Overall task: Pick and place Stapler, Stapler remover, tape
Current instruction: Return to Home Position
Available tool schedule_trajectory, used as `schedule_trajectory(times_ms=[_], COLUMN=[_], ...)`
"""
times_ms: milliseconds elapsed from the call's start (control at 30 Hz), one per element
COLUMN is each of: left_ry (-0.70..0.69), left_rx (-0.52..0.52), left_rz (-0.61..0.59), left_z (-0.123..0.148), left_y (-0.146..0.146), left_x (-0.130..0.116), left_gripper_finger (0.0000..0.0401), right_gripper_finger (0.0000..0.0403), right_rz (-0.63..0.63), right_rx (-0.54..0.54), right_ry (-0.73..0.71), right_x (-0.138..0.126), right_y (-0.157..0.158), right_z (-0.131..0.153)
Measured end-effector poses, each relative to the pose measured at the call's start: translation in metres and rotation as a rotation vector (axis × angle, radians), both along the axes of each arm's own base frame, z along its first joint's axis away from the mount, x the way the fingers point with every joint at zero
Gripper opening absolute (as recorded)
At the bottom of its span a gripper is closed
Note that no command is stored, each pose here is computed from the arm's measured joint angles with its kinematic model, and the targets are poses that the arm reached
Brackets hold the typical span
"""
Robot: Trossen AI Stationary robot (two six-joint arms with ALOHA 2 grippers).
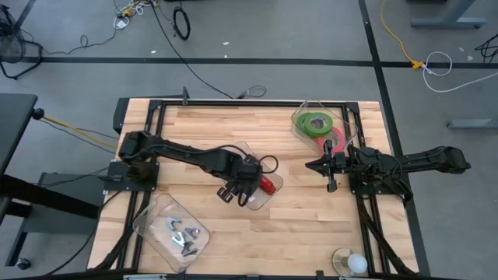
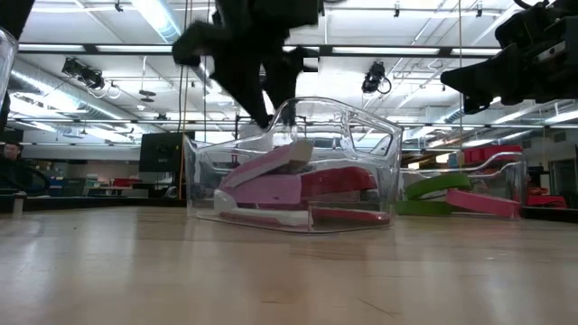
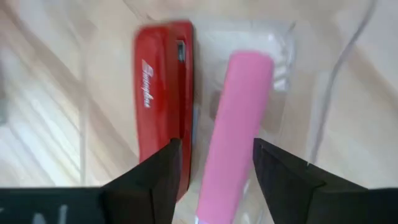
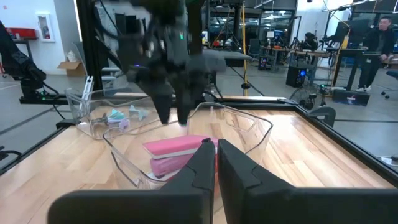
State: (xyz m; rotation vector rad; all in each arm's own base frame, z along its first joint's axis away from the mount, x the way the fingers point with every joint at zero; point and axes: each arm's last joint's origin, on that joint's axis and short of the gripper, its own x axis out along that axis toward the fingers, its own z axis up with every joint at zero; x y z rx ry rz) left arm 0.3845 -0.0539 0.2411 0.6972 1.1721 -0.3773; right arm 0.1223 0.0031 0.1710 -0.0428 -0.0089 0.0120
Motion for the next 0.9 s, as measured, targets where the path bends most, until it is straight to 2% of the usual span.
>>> schedule_trajectory(times_ms=[133,233,433,667,900], left_ry=[-0.074,-0.116,-0.158,-0.22,-0.316], left_rx=[-0.038,-0.096,-0.198,-0.25,-0.31], left_rz=[0.053,0.139,0.305,0.324,0.288], left_z=[0.024,0.037,0.052,0.062,0.068], left_y=[-0.002,-0.001,0.0,-0.006,-0.017], left_x=[-0.01,-0.016,-0.024,-0.025,-0.018], left_gripper_finger=[0.0179,0.0161,0.0123,0.0086,0.0056], right_gripper_finger=[0.0022,0.0022,0.0022,0.0022,0.0022], right_rz=[0.0,0.0,0.0,0.0,0.0], right_rx=[0.0,0.0,0.0,0.0,0.0], right_ry=[0.0,0.0,0.0,0.0,0.0], right_x=[0.0,0.0,0.0,0.0,0.0], right_y=[0.0,0.0,0.0,0.0,0.0], right_z=[0.0,0.0,0.0,0.0,0.0])
